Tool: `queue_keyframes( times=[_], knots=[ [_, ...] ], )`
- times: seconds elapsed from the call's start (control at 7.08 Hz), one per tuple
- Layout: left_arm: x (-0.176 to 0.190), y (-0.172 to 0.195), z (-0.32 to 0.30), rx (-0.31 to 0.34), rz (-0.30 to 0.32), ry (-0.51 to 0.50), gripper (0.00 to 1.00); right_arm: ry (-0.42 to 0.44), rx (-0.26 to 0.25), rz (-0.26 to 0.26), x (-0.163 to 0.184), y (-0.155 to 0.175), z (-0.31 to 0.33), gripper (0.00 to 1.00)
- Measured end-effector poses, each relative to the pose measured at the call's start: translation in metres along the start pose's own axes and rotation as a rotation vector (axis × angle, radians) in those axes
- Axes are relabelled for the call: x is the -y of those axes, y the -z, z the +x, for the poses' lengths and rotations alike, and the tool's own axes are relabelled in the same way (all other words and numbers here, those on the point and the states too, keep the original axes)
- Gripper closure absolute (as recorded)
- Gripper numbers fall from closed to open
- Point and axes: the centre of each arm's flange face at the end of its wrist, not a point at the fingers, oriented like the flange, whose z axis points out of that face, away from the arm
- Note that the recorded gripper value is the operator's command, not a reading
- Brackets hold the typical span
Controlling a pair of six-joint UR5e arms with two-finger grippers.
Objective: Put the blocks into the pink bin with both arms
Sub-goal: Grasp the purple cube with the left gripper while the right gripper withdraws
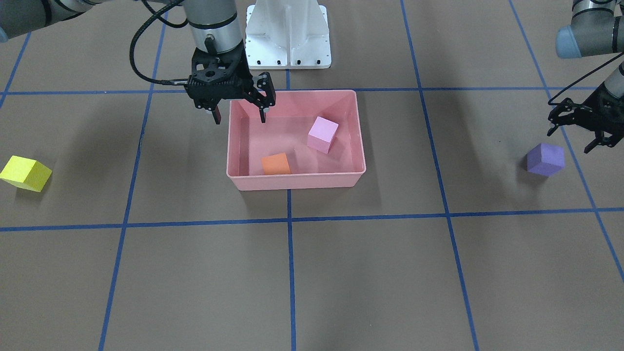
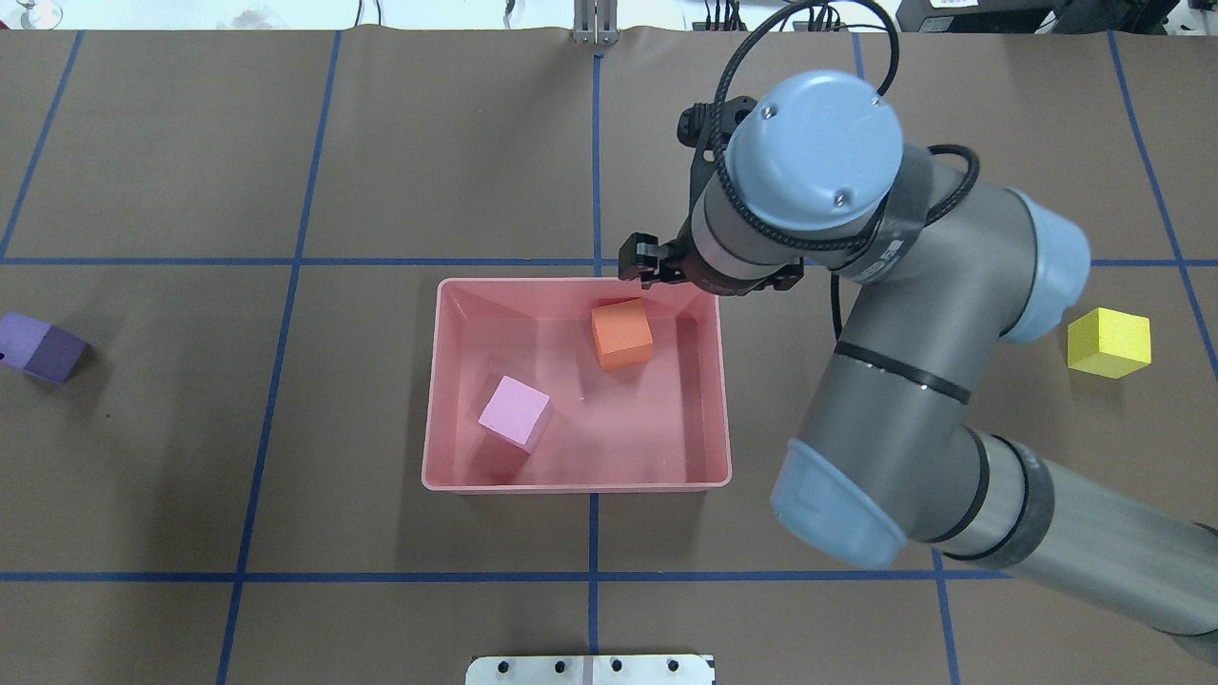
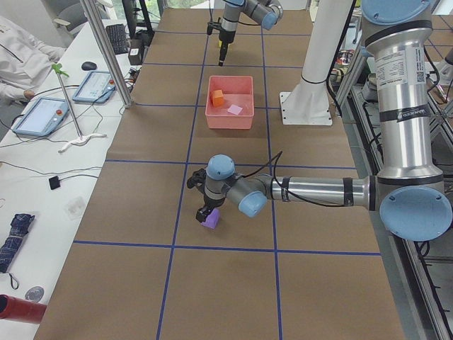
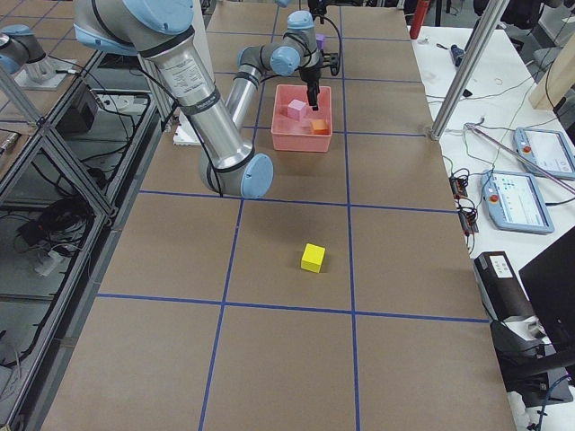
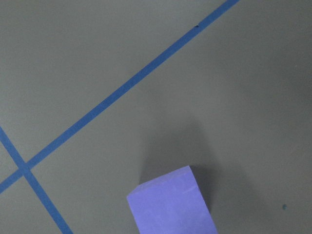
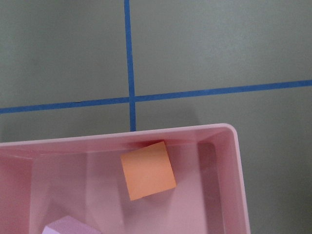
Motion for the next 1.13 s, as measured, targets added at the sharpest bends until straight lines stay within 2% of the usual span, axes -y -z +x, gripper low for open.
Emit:
queue_keyframes(
  times=[0.28, 0.42, 0.71, 1.13],
  knots=[
    [0.003, -0.005, 0.0, -0.004, -0.002, 0.189, 0.0, 0.066, 0.006, -0.028, 0.038, 0.018, 0.056, 0.0],
    [0.008, -0.006, 0.0, -0.006, 0.001, 0.25, 0.0, 0.099, 0.005, -0.039, 0.052, 0.023, 0.082, 0.0],
    [0.018, -0.021, -0.009, -0.009, 0.014, 0.282, 0.0, 0.171, -0.007, -0.059, 0.072, 0.026, 0.13, 0.0],
    [0.033, -0.036, -0.016, -0.02, 0.031, 0.27, 0.0, 0.254, -0.033, -0.079, 0.092, 0.03, 0.199, 0.0]
  ],
)
